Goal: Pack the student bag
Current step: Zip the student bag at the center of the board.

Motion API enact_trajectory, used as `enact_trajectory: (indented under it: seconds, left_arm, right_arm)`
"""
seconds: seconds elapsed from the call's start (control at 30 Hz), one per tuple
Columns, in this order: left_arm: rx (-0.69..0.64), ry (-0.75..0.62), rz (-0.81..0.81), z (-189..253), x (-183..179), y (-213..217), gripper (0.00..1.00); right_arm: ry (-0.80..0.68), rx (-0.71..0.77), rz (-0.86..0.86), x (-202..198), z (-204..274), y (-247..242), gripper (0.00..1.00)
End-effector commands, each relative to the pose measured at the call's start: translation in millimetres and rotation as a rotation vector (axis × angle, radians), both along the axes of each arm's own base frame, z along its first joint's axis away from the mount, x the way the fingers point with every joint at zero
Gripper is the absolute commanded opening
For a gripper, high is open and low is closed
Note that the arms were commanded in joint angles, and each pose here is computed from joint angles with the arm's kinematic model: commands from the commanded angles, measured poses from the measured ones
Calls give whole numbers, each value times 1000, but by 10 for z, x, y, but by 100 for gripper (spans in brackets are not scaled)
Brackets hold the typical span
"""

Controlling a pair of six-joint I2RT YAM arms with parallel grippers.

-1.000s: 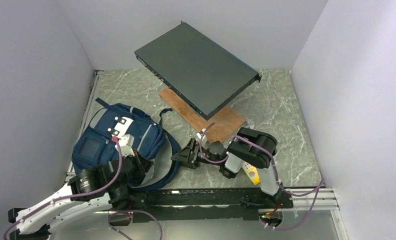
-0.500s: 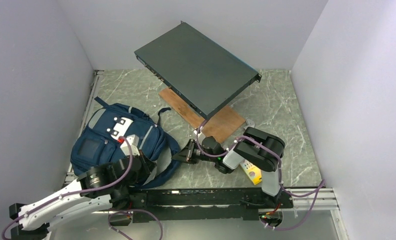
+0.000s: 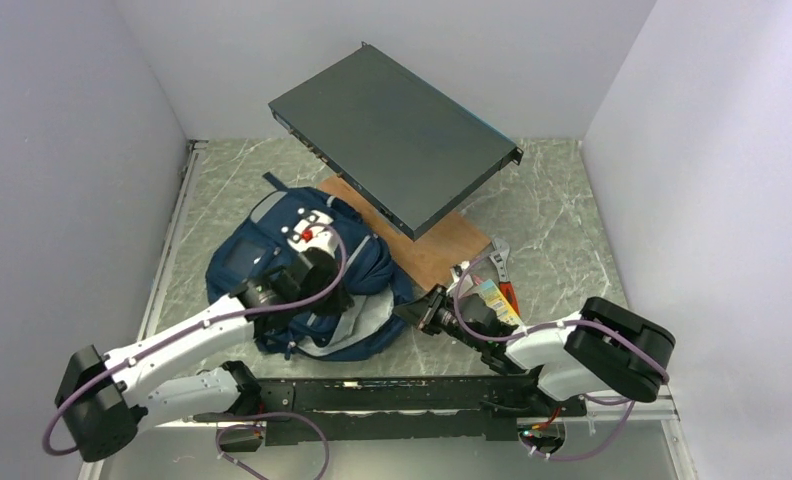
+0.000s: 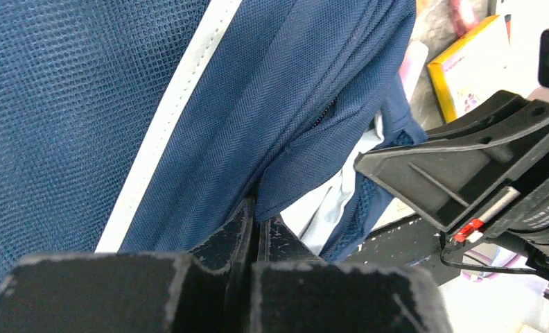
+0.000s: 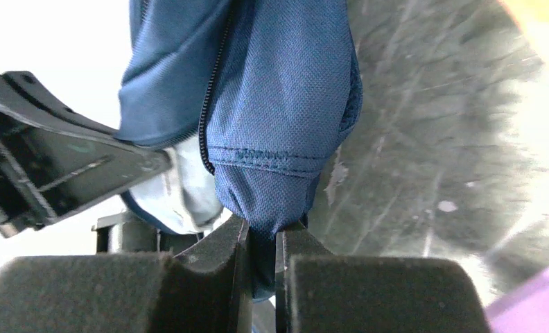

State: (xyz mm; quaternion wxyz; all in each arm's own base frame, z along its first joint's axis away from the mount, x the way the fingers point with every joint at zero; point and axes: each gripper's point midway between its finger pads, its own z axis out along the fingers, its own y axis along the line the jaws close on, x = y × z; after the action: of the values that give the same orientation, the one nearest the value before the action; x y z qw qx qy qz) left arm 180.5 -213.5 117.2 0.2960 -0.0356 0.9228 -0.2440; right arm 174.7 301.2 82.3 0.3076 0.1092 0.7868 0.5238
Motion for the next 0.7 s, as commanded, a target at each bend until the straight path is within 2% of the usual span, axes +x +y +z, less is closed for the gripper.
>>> enact_trajectory:
  seconds: [0.0, 0.1, 0.23, 0.43, 0.53, 0.67]
  left_arm:
    - [137, -106, -16, 251, 305, 144, 0]
    - [123, -131, 12, 366, 236, 271, 0]
    - [123, -209, 99, 627, 94, 655, 0]
    - [143, -444, 197, 1349, -69, 1300, 0]
    - [147, -525, 190, 1613, -106, 1415, 0]
    - [184, -534, 178, 1743, -106, 1457, 0]
  right_arm:
    - [-107, -13, -115, 222, 161, -150, 0]
    - [-157, -47, -62, 145, 183, -73, 0]
    - [-208, -119, 16, 51, 154, 54, 0]
    - [-307, -94, 99, -123, 435, 380, 0]
    - [-337, -56, 93, -167, 584, 475, 0]
    - [-352, -44, 89, -196, 667, 555, 0]
